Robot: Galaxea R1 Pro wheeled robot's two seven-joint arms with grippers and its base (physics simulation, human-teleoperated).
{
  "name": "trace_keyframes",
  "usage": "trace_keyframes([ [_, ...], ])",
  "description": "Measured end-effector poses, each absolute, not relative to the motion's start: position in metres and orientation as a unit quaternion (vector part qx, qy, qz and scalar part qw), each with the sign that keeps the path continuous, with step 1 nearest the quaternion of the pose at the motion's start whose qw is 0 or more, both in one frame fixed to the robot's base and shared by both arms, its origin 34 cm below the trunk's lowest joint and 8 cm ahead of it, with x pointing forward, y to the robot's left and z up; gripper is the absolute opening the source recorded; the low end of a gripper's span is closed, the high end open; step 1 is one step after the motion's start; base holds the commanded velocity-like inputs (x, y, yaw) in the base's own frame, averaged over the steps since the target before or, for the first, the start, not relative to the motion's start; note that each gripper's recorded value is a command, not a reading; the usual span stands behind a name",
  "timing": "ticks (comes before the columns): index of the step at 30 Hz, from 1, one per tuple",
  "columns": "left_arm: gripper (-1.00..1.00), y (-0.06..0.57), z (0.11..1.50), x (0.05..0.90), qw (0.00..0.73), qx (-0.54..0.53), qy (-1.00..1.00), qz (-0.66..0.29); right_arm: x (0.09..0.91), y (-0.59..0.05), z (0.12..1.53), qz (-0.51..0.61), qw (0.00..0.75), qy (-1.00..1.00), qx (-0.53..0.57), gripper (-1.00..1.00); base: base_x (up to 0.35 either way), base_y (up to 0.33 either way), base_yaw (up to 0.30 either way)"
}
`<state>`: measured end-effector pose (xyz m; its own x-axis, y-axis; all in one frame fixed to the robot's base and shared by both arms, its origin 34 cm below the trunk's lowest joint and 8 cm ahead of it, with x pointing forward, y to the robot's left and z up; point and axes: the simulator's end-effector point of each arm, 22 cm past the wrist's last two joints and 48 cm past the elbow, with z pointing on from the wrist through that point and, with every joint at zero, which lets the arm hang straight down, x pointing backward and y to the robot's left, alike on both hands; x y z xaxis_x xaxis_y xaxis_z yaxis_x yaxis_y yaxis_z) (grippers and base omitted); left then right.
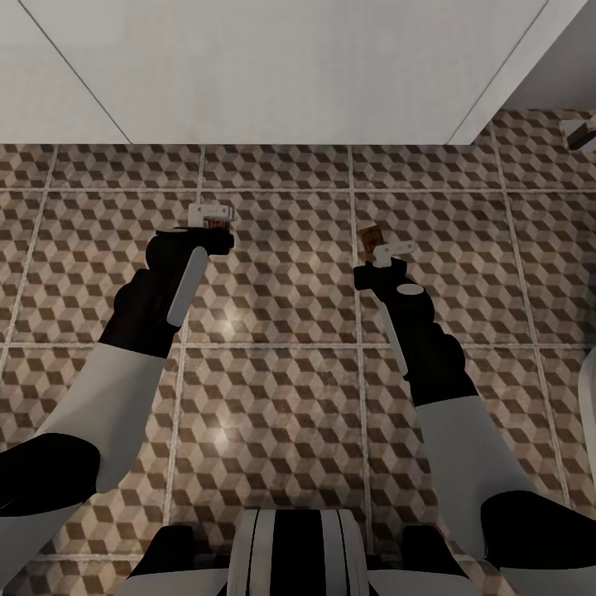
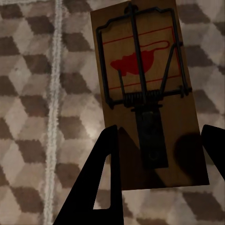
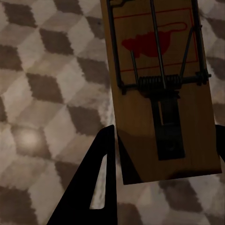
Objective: Take the four mousetraps from the cabinet in the bathroom and place them on the bathroom floor. Make sure all four end up on the same floor surface, and ensure that at least two of them are either under or directly next to the same bathroom sink.
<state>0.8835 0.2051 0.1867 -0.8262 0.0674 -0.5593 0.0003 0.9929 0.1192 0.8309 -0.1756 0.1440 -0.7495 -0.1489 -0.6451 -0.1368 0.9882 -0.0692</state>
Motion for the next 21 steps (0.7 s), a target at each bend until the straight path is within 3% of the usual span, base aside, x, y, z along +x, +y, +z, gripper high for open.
trace_keyframes([
  [21, -1.00, 0.2053, 0.1869, 0.8834, 0.294, 0.018, 0.954, 0.057, 0.8309, -0.1765, 0.1439, -0.010, 0.346, 0.935, -0.076, -1.00, 0.000, 0.000, 0.000],
])
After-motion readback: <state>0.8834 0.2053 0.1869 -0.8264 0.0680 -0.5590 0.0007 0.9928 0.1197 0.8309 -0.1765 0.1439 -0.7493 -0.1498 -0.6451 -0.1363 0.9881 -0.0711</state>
